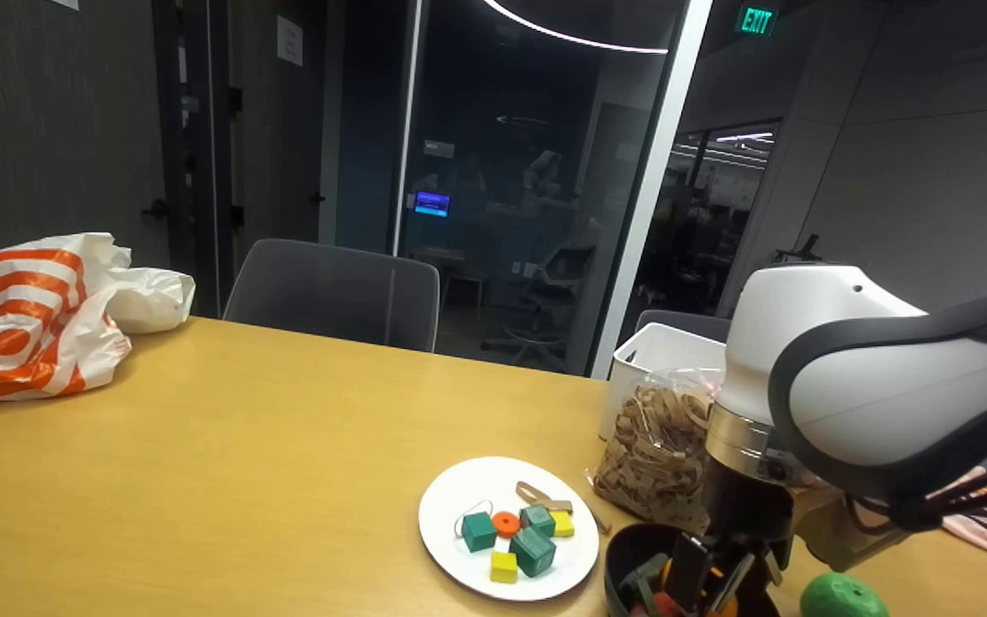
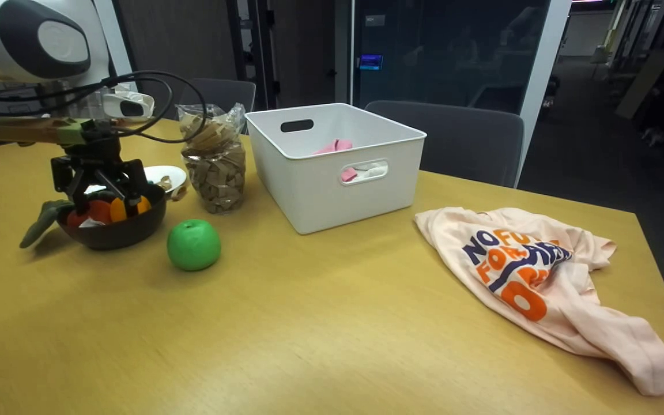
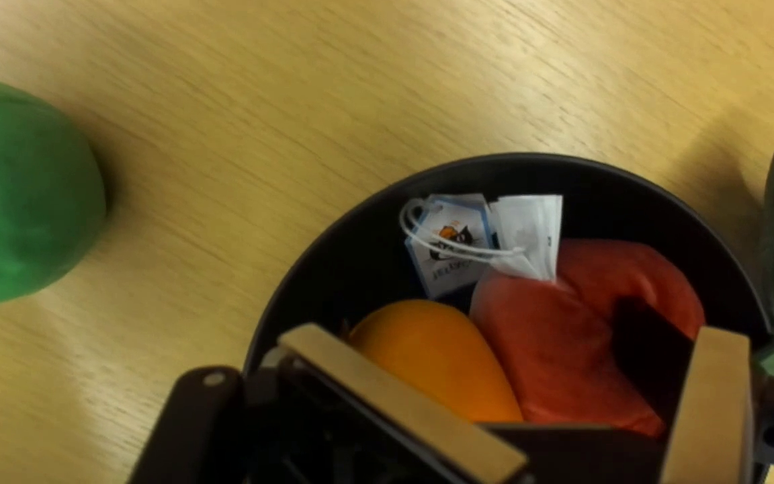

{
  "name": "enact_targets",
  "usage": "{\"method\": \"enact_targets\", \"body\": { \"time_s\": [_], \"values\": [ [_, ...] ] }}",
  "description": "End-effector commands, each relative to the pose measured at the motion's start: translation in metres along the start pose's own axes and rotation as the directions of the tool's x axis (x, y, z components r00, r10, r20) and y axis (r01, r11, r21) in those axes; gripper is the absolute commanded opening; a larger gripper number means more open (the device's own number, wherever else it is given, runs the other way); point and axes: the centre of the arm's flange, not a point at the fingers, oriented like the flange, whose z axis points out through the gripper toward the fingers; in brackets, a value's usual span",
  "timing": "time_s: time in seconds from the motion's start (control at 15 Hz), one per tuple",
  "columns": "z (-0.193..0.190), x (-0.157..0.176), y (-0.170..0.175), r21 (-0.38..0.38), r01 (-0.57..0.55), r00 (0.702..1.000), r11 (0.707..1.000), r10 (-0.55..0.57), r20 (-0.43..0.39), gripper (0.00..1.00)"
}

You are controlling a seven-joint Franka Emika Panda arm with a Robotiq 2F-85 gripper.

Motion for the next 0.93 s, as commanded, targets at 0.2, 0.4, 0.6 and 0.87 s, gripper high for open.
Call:
{"method": "enact_targets", "body": {
  "time_s": [0.2, 0.4, 0.6, 0.87],
  "values": [
    [-0.017, 0.019, -0.010, -0.009, -0.065, 0.993, 0.998, 0.063, -0.098, 1.00],
    [-0.017, 0.023, -0.012, 0.003, -0.105, 0.991, 0.994, 0.105, -0.084, 1.00],
    [-0.028, 0.027, -0.009, 0.071, -0.179, 0.980, 0.981, 0.184, -0.071, 1.00],
    [-0.049, 0.032, -0.004, 0.152, -0.324, 0.937, 0.934, 0.339, -0.085, 1.00]
  ]
}}
